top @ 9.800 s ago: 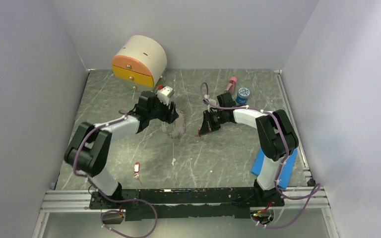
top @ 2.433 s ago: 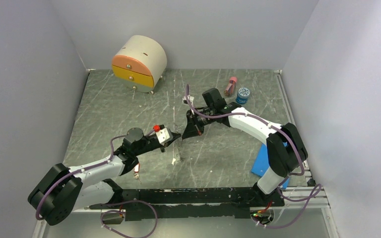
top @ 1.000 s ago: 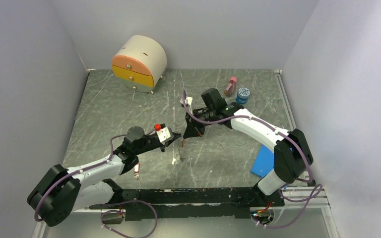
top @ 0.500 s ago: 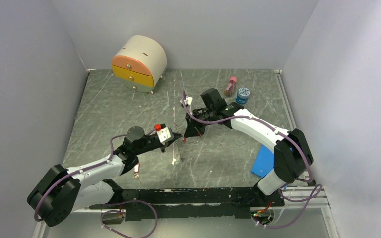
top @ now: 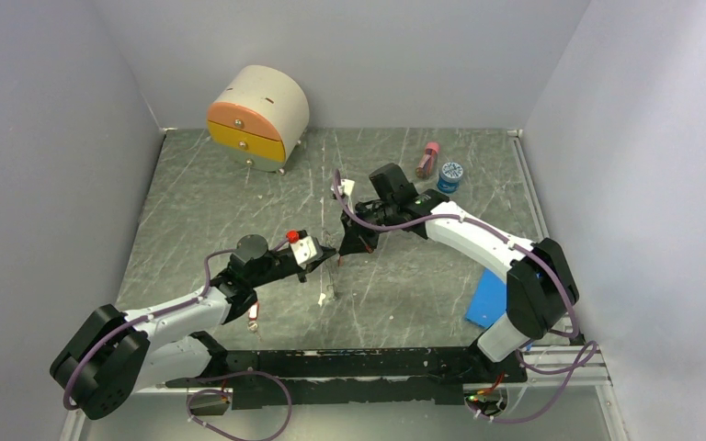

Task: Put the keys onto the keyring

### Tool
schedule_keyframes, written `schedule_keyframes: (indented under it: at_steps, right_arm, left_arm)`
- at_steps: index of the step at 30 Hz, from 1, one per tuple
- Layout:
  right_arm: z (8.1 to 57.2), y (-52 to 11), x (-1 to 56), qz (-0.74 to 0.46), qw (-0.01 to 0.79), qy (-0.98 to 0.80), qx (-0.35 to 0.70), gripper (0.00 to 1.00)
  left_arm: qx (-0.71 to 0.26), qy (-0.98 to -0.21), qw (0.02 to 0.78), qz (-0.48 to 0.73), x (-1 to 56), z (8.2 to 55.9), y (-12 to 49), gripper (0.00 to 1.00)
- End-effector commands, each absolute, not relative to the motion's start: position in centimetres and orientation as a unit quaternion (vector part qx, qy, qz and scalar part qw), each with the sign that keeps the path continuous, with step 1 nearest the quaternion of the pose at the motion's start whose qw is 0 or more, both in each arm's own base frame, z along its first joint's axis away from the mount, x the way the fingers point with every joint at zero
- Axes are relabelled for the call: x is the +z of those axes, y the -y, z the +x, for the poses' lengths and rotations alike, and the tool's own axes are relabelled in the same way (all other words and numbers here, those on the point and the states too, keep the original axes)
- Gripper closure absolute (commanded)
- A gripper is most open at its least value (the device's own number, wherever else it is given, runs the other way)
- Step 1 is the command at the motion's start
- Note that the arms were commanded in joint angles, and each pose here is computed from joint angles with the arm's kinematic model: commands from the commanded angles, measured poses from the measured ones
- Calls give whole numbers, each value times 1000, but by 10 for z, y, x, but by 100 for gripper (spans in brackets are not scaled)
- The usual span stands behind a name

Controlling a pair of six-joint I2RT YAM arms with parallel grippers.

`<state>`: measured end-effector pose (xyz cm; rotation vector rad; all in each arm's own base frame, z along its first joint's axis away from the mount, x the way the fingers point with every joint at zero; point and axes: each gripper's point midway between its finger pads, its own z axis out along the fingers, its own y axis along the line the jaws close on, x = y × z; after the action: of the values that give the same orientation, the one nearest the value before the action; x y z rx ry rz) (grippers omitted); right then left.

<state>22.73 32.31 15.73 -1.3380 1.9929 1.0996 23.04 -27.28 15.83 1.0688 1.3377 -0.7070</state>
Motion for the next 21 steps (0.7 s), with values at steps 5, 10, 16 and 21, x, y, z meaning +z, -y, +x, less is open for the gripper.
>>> schedule_keyframes:
  at_steps: [5, 10, 16, 21]
  right_arm:
    - [243, -335, 180, -500, 293, -713, 395, 100]
    - [251, -334, 177, -483, 297, -730, 381, 100]
    - [256, -333, 170, -474, 289, -743, 373, 100]
    - [257, -330, 166, -462, 280, -747, 387, 100]
  left_arm:
    - [-303, -573, 602, 466, 164, 230, 275, 97]
    - [-304, -575, 599, 467, 162, 229, 275, 97]
    - [-304, -573, 599, 469, 163, 228, 274, 97]
    - [-303, -572, 600, 471, 163, 227, 275, 97]
